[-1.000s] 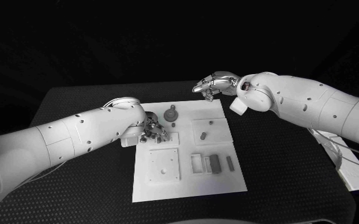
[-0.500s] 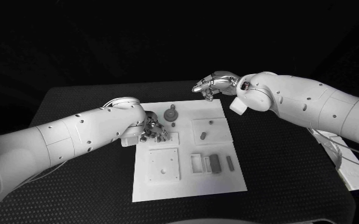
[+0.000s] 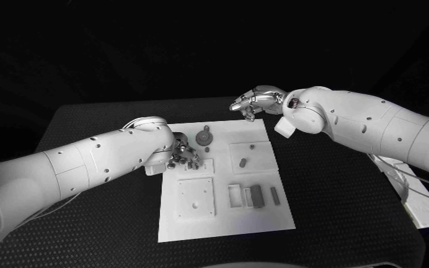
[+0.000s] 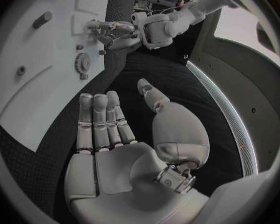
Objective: Assemble the parts on the task board
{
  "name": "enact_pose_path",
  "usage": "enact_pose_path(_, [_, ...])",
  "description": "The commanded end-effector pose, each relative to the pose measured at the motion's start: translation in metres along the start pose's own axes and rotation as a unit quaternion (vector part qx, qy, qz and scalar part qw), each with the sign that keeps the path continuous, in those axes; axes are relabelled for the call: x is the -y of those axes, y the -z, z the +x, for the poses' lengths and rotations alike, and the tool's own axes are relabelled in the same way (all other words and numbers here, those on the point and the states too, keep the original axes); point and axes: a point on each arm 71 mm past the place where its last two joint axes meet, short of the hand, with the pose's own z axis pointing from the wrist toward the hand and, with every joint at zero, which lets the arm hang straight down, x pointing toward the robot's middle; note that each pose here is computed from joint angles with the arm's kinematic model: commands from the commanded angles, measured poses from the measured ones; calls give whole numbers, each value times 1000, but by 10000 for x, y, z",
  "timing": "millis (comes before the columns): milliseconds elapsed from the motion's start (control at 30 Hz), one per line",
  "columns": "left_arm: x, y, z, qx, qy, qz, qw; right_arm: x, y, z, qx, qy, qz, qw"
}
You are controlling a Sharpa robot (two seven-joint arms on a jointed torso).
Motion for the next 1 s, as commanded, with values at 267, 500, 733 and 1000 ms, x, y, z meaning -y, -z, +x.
enact_pose_path(267, [-16, -12, -11, 18, 2, -3, 1000, -5, -3, 19, -9, 1, -3, 1000])
enact_pose_path(500, [-10, -12, -15, 21, 7, 0, 1000, -6, -4, 22, -10, 1, -3, 1000])
enact_pose_path(733, [-1, -12, -20, 27, 12, 3, 1000, -6, -3, 22, -10, 1, -3, 1000])
enact_pose_path(1000, [9, -10, -27, 33, 16, 5, 999, -5, 1, 21, -9, 0, -3, 1000])
